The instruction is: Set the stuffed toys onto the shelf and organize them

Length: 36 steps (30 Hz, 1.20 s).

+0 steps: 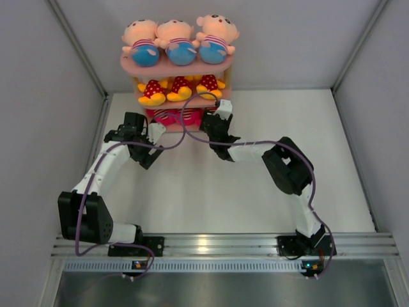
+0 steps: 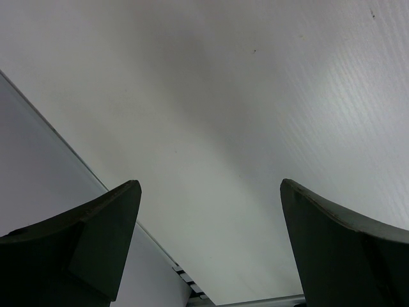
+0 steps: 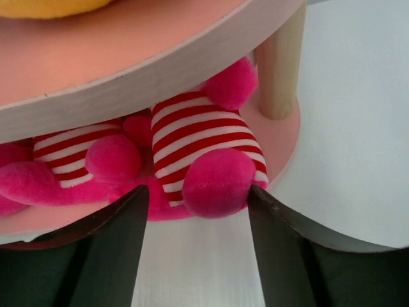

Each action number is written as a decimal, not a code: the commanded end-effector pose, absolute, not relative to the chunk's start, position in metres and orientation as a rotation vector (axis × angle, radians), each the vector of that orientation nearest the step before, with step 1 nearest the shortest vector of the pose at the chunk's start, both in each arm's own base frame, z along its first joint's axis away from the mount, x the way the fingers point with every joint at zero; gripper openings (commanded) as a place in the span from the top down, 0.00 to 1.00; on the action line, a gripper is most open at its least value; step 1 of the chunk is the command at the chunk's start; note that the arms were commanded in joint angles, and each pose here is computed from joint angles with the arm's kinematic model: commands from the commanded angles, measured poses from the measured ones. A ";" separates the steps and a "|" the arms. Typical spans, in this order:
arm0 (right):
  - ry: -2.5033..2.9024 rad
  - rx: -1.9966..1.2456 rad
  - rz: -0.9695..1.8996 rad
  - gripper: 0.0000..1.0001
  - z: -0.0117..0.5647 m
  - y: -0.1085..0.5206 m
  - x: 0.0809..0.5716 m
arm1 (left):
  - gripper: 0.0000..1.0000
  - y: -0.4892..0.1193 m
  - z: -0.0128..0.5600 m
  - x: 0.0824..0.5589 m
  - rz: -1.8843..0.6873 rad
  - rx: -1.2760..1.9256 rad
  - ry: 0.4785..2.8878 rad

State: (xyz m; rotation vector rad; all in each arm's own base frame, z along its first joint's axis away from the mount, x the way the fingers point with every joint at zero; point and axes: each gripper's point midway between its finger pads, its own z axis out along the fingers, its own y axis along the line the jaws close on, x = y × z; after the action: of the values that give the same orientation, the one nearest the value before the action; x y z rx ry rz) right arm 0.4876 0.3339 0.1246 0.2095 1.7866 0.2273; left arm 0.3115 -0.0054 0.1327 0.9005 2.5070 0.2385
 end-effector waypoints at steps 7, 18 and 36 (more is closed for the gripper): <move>1.753 0.162 0.362 0.01 0.185 0.323 0.456 | 0.04 -0.006 0.140 0.307 0.236 0.886 2.480; 2.109 -0.062 0.536 0.00 0.178 0.260 0.371 | 0.04 0.006 0.115 0.295 0.272 0.830 2.587; 2.036 0.605 0.064 0.01 0.162 -0.034 0.323 | 0.05 0.039 0.113 0.303 0.075 0.459 2.669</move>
State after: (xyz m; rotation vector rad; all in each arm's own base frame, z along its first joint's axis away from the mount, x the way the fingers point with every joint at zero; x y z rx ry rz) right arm 0.3219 -0.0306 0.1432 0.6687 2.0549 0.0869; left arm 0.2977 0.0482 0.1074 0.5217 2.6902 0.1650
